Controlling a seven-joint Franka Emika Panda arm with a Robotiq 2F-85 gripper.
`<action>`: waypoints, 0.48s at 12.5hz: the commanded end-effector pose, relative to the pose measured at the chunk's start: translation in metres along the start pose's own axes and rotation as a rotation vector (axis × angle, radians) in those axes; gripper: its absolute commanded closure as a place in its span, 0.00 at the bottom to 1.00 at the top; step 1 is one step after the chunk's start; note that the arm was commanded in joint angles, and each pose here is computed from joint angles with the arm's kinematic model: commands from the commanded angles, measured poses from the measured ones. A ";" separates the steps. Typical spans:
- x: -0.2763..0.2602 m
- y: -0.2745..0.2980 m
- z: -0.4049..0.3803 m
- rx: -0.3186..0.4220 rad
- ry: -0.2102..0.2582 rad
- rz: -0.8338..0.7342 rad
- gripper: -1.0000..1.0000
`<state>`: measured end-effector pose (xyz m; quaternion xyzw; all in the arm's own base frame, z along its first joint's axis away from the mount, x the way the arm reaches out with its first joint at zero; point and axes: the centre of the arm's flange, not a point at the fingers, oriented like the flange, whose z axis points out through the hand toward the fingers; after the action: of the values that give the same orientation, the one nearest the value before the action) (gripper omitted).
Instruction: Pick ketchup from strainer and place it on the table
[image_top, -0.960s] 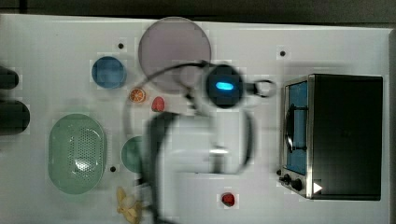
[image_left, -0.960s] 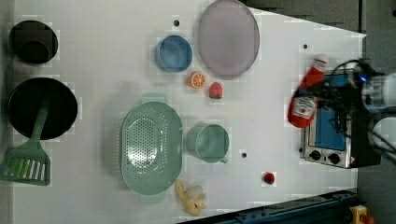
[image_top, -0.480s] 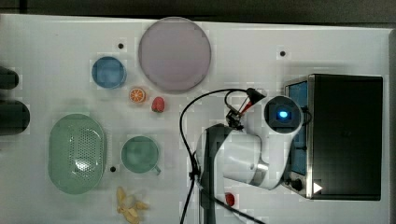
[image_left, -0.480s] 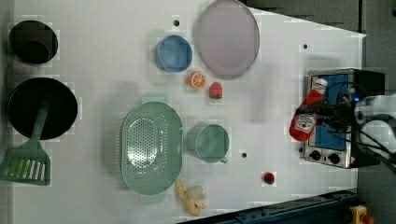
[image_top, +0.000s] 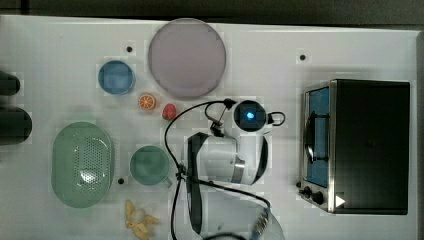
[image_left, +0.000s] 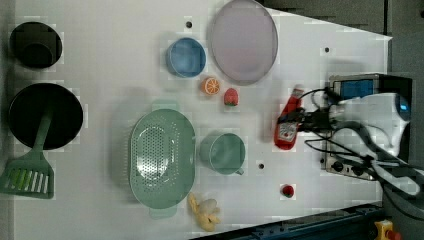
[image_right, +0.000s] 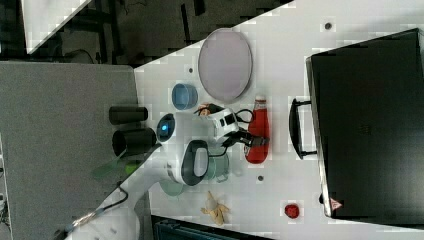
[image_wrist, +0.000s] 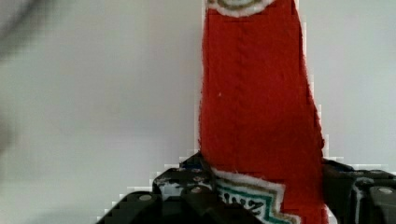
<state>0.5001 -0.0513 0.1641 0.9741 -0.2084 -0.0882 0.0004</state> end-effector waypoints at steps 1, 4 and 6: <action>-0.001 -0.007 -0.001 0.013 0.040 -0.047 0.25; 0.002 -0.009 -0.027 0.024 0.080 -0.046 0.00; 0.005 -0.017 -0.081 0.044 0.133 -0.028 0.00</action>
<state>0.4908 -0.0352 0.1674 0.9762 -0.1923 -0.1000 -0.0002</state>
